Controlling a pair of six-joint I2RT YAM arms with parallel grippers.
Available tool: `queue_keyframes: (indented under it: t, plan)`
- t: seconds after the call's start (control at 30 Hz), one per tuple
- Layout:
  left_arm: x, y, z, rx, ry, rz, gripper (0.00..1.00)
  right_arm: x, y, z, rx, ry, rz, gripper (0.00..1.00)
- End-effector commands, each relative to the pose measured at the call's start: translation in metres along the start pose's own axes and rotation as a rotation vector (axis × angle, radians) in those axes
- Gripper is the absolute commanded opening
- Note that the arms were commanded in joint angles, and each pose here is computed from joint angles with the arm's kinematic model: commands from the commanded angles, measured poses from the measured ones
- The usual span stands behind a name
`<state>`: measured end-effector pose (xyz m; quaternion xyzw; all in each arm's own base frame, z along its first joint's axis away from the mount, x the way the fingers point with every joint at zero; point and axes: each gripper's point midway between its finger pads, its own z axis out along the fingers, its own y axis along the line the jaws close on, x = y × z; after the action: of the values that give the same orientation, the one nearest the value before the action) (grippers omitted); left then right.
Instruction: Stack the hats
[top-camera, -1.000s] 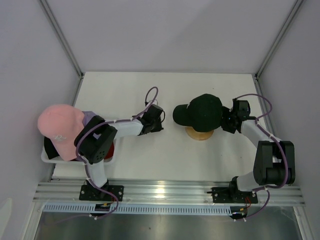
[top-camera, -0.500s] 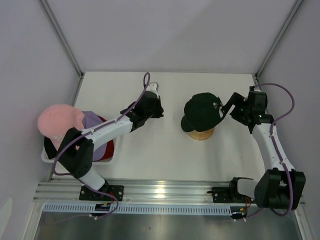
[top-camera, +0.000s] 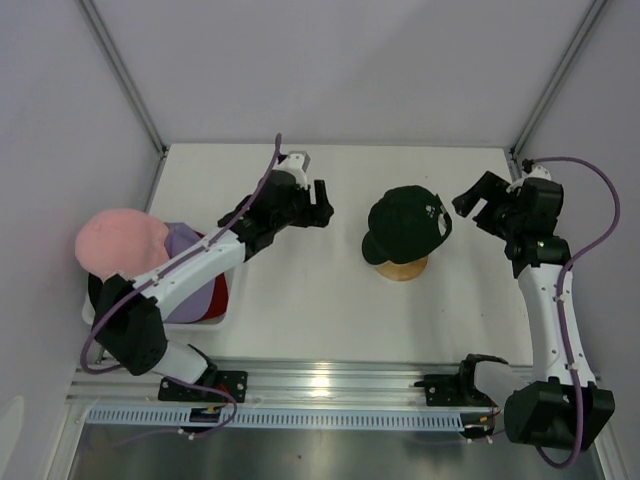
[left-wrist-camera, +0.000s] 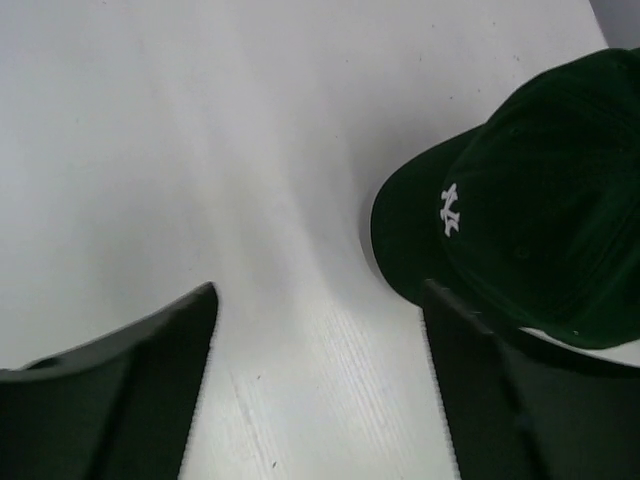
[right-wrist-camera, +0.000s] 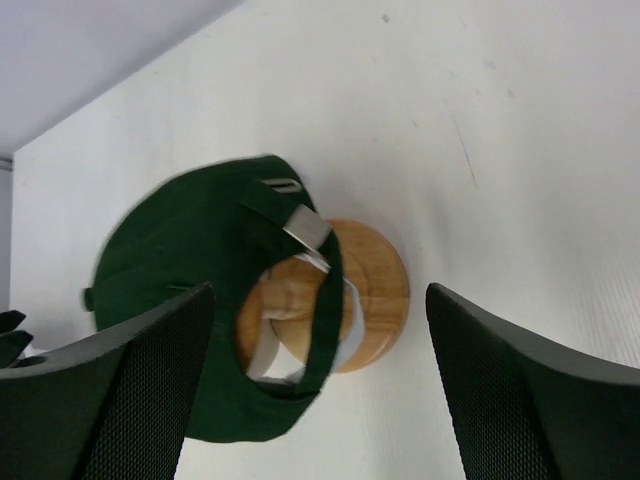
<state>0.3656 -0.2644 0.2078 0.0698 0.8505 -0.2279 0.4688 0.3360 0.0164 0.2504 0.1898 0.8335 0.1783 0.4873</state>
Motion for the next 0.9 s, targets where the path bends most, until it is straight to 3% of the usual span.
queue_keyframes:
  t: [0.0,0.03,0.13,0.33,0.53,0.6,0.87]
  plan:
    - [-0.063,-0.002,-0.052,0.008,-0.147,0.054,0.91,-0.037,0.044,-0.017,-0.156,-0.062,-0.122,0.89]
    - [-0.078,0.013,-0.073,-0.052,-0.187,0.047,0.98,-0.049,0.053,-0.022,-0.171,-0.084,-0.143,0.89]
    - [-0.093,0.054,-0.115,-0.174,-0.230,-0.032,1.00,-0.053,0.067,-0.023,-0.182,-0.088,-0.185,0.96]
    - [-0.062,0.140,-0.184,-0.477,-0.200,-0.183,1.00,-0.040,0.096,-0.022,-0.284,-0.082,-0.219,0.98]
    - [-0.028,0.161,-0.227,-0.598,-0.171,-0.173,0.99,-0.008,0.092,0.000,-0.331,-0.009,-0.195,0.99]
    - [-0.025,0.182,-0.248,-0.740,-0.212,-0.204,1.00,-0.004,0.095,0.003,-0.354,0.004,-0.191,0.99]
    - [-0.046,0.229,-0.330,-1.047,-0.403,-0.370,0.99,-0.001,0.113,0.014,-0.428,0.031,-0.202,0.99]
